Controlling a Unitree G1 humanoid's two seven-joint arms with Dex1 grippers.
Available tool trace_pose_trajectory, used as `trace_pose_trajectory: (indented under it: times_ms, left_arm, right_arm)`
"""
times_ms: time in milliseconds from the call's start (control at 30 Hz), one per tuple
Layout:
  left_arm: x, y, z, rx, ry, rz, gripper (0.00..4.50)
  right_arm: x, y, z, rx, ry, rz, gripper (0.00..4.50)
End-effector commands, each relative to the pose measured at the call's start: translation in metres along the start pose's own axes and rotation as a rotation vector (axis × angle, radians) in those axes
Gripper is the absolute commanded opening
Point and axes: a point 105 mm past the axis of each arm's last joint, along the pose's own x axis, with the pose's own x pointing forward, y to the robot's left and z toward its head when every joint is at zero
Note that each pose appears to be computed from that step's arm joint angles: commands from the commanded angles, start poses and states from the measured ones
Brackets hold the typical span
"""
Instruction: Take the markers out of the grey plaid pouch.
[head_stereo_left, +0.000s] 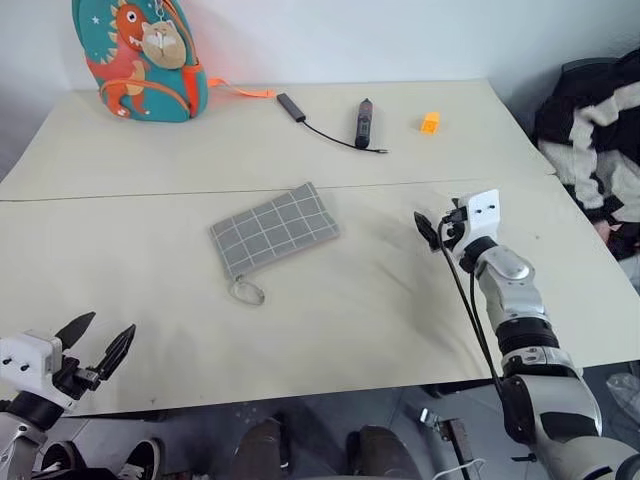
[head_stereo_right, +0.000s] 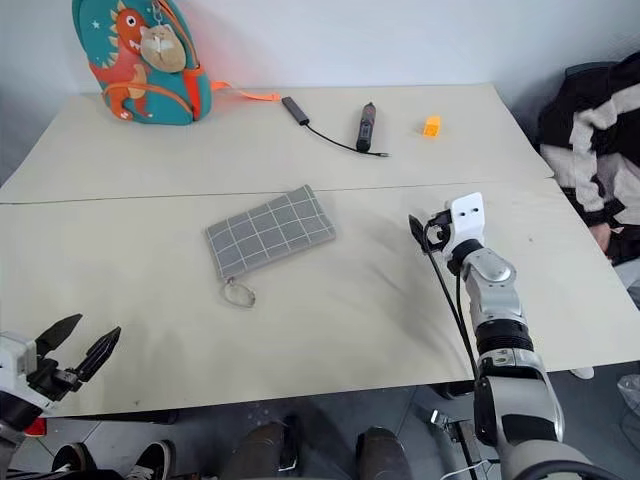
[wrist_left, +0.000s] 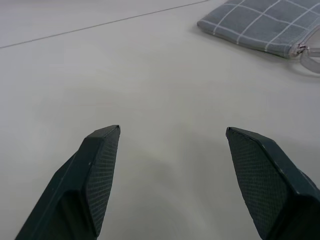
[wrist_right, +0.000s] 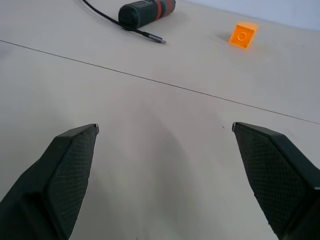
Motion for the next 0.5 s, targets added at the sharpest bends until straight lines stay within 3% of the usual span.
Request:
trace_pose_trajectory:
  times_ms: [33,500]
  left_arm:
    - [-0.003,0.003,0.010,0.033,-0.041,0.023,3.60]
    - [0.013,0.005,0.017,0.054,-0.100,-0.036,3.60]
  right_arm:
    - [0.003,-0.001,0.016,-0.031,-0.052,0.013,4.50]
    - [-0.007,-0.006,0.020,-0.049,-0.064,0.001,4.50]
